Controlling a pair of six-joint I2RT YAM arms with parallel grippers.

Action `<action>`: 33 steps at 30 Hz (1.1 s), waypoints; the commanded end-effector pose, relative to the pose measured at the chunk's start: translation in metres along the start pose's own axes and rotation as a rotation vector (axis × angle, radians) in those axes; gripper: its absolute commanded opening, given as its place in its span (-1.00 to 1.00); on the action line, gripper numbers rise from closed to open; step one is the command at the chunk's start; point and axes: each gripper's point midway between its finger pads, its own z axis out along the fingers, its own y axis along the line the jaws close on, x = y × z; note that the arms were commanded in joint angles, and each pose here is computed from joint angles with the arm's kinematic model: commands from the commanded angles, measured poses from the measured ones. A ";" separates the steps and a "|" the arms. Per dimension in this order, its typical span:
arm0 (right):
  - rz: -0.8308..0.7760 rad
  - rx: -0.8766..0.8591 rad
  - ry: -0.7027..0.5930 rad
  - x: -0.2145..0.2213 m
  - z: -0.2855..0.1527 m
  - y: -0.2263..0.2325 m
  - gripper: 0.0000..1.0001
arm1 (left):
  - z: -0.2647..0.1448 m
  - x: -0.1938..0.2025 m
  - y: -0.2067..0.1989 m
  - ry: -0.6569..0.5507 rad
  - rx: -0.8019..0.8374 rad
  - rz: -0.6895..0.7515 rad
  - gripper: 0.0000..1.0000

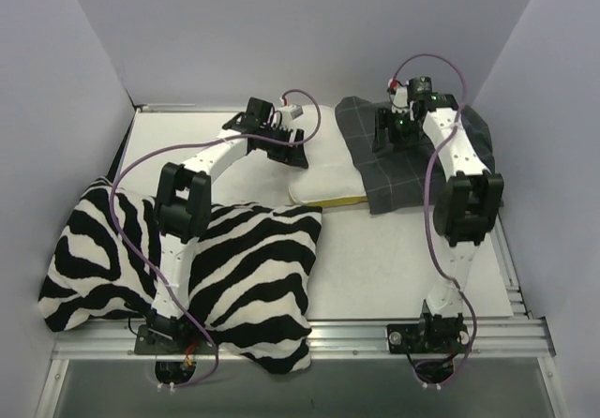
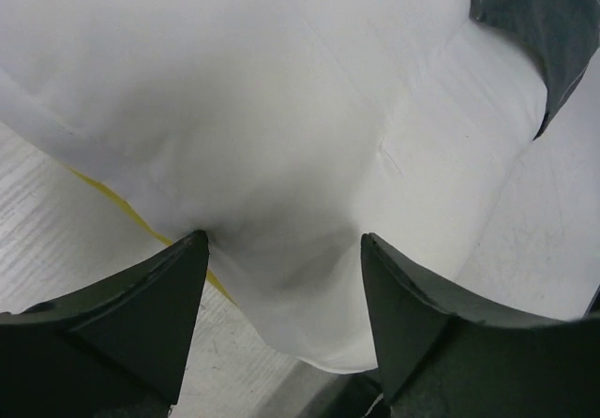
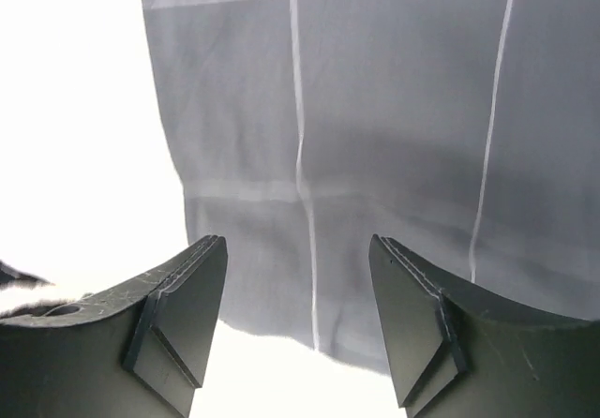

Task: Put the pillow into the pillowcase

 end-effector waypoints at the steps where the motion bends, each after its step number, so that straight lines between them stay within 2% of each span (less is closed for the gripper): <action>1: -0.049 0.018 -0.015 0.020 -0.053 0.023 0.24 | -0.015 -0.026 -0.003 -0.084 -0.027 0.023 0.57; 6: -0.187 0.044 0.120 0.099 -0.060 0.054 0.17 | -0.024 -0.003 -0.010 -0.046 -0.042 0.006 0.70; 10: -0.247 0.083 0.220 0.141 -0.048 0.062 0.08 | -0.020 0.020 -0.014 0.000 -0.047 -0.024 0.77; 14: -0.235 0.180 0.291 0.156 -0.031 0.048 0.01 | -0.017 0.029 -0.016 0.019 -0.056 -0.029 0.80; 17: -0.235 0.289 0.287 0.154 -0.017 0.028 -0.02 | -0.014 0.030 -0.010 0.022 -0.082 -0.040 0.81; 21: -0.230 0.341 0.307 0.155 0.000 0.021 -0.06 | -0.010 0.034 -0.005 0.031 -0.096 -0.049 0.80; 23: -0.225 0.339 0.316 0.156 0.004 0.021 -0.20 | -0.006 0.036 -0.004 0.037 -0.091 -0.052 0.77; 24: -0.221 0.325 0.322 0.157 0.007 0.024 -0.39 | -0.005 0.035 -0.004 0.037 -0.086 -0.055 0.73; 26: -0.213 0.291 0.323 0.156 0.010 0.029 -0.71 | -0.001 0.038 -0.003 0.045 -0.075 -0.072 0.53; 27: -0.207 0.214 0.315 0.152 0.013 0.044 -0.96 | 0.001 0.036 -0.011 0.046 -0.026 -0.097 0.44; 28: -0.206 0.181 0.299 0.147 0.013 0.051 -1.00 | 0.003 0.033 -0.013 0.032 0.004 -0.110 0.29; 29: -0.203 0.124 0.284 0.141 0.013 0.064 -1.00 | 0.006 0.032 -0.017 0.025 0.046 -0.130 -0.03; 30: -0.207 0.017 0.245 0.124 0.007 0.086 -1.00 | 0.006 0.028 -0.033 0.020 0.140 -0.173 -0.22; 31: -0.197 -0.169 0.222 0.116 -0.001 0.122 -1.00 | 0.007 0.014 -0.042 -0.030 0.205 -0.154 -0.39; 32: -0.211 -0.311 0.195 0.104 -0.012 0.149 -1.00 | 0.007 0.006 -0.048 -0.056 0.240 -0.155 -0.75; 33: -0.226 -0.406 0.202 0.099 -0.021 0.172 -1.00 | 0.006 -0.003 -0.055 -0.082 0.268 -0.191 -0.95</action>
